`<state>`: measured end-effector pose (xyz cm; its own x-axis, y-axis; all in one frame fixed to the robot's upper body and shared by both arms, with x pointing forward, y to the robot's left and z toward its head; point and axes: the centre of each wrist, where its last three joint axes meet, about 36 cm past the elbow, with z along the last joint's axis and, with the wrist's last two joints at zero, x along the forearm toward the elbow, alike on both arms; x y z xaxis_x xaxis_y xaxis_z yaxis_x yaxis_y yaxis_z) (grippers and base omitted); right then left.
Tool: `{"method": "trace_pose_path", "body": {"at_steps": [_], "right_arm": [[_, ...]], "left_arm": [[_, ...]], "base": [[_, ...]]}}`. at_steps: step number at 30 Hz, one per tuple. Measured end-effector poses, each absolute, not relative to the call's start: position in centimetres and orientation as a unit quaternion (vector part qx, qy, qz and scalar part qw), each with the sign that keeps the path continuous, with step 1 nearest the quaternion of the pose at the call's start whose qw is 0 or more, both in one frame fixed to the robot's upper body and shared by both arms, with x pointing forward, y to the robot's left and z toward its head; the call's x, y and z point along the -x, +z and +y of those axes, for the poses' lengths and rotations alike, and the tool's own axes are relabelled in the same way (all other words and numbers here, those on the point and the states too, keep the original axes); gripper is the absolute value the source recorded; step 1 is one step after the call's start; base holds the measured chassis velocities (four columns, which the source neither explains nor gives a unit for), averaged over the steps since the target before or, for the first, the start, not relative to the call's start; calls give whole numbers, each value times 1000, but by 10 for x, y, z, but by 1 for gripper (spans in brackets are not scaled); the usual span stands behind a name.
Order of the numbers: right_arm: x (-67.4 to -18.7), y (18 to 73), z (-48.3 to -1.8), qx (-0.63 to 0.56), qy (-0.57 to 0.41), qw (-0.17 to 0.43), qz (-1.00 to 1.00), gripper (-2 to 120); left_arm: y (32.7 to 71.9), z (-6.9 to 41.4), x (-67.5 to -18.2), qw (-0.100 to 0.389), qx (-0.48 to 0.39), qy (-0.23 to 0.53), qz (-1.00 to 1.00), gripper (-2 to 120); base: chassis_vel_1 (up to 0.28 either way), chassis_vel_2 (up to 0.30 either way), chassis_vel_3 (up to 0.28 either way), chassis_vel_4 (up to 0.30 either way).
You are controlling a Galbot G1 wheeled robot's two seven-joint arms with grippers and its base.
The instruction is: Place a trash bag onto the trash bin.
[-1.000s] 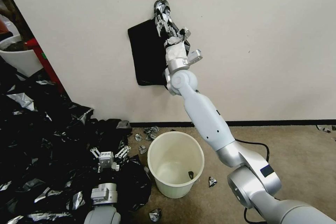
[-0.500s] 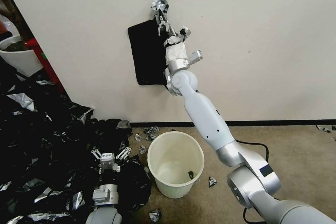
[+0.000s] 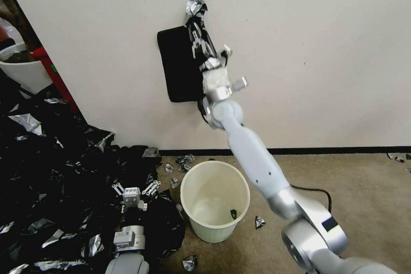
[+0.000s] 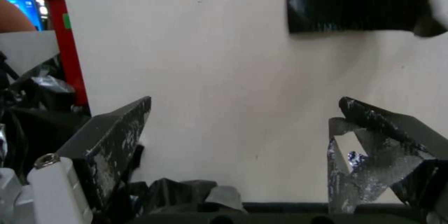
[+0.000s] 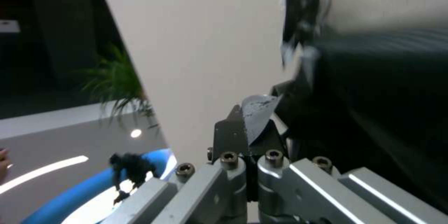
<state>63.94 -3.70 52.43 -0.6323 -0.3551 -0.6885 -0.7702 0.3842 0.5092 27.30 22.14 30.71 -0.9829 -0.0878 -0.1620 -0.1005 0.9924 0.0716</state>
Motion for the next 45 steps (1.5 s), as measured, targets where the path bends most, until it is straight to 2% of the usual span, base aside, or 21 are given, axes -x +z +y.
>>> {"method": "trace_pose_path", "body": {"at_steps": [6,9,13,21,32,39,41,42,45], "right_arm": [[-627,508,-41,366,429,244,789,0],[-611,488,-46,385,426,245,782,0],[-568,434,-59,433,420,235,762,0],[-541,395,-77,508,397,234,728,0],[-504,327,-114,565,332,182,733,0],[-502,314,-138,580,287,172,743,0],[-509,316,-154,586,248,178,750,0],[-509,316,-154,586,248,178,750,0],[-519,324,-174,588,201,188,761,0]], "left_arm": [[306,223,-273,80,49,40,995,100],[305,224,-274,80,50,40,995,100],[302,226,-275,78,50,41,995,100],[302,228,-278,80,48,44,995,100],[311,235,-293,98,51,24,994,100],[335,237,-321,154,6,-37,987,100],[352,243,-338,190,-43,-35,980,100],[352,243,-338,190,-43,-35,980,100],[387,257,-365,238,-112,-10,965,100]], "base": [[0,0,0,0],[0,0,0,0],[0,0,0,0],[0,0,0,0],[0,0,0,0],[0,0,0,0],[0,0,0,0],[0,0,0,0],[0,0,0,0]]}}
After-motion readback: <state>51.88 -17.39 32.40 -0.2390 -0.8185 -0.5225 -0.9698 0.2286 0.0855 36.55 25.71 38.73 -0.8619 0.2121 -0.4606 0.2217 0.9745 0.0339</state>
